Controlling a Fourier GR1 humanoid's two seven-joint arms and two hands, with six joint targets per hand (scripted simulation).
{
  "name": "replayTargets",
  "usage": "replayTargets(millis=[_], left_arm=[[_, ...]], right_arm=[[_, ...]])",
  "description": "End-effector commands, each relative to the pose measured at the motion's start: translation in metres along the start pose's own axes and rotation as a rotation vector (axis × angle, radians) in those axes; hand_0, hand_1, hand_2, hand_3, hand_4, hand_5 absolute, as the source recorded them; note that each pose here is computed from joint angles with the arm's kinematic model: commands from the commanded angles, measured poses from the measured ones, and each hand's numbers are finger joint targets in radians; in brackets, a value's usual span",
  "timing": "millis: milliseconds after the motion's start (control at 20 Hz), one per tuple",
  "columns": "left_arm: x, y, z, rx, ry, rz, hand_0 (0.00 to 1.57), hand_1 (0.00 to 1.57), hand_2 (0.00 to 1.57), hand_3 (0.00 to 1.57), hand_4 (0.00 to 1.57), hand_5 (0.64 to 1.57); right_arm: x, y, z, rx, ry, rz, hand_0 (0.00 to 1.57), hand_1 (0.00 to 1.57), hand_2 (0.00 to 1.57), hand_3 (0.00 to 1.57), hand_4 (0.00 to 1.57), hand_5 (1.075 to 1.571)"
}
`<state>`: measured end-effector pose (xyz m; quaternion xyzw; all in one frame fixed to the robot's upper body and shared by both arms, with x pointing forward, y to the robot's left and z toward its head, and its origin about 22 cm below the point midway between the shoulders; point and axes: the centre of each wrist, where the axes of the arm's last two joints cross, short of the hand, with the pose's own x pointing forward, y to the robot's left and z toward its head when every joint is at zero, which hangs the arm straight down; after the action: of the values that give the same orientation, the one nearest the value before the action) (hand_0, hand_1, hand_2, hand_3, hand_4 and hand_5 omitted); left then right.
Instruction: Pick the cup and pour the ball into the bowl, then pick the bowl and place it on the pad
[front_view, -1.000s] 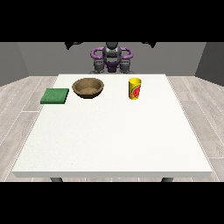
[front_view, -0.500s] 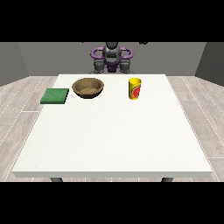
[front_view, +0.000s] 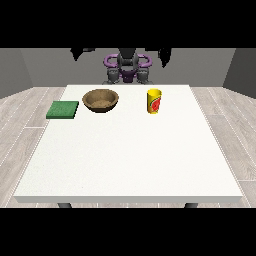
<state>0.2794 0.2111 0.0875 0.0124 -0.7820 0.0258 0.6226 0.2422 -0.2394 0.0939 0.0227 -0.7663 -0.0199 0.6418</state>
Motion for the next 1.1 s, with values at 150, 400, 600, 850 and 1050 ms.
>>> replayTargets(millis=[150,400,600,850,1050], left_arm=[[-0.044,0.014,-0.009,0.045,-0.134,-0.073,0.00,0.00,0.00,0.00,0.53,1.491],[-0.077,0.045,-0.010,0.007,-0.084,-0.051,0.00,0.00,0.00,0.00,0.25,1.475],[-0.119,0.044,0.005,-0.029,-0.031,-0.062,0.00,0.00,0.00,0.00,0.00,1.442],[-0.131,0.010,-0.011,-0.061,0.008,-0.074,0.00,0.00,0.00,0.00,0.16,1.432],[-0.141,0.034,-0.023,-0.002,-0.054,-0.076,0.00,0.00,0.00,0.00,0.19,1.423]], right_arm=[[0.009,-0.023,-0.017,0.046,-0.137,-0.007,0.00,0.00,0.00,0.00,0.69,1.551],[0.005,-0.055,-0.019,0.032,-0.143,0.020,0.00,0.00,0.00,0.00,0.68,1.555],[-0.016,-0.058,-0.016,-0.011,-0.102,-0.011,0.00,0.00,0.00,0.00,0.66,1.558],[-0.023,-0.069,-0.030,-0.023,-0.074,0.003,0.00,0.00,0.00,0.00,0.67,1.562],[-0.023,-0.070,-0.027,0.015,-0.115,0.014,0.00,0.00,0.00,0.00,0.67,1.563]])
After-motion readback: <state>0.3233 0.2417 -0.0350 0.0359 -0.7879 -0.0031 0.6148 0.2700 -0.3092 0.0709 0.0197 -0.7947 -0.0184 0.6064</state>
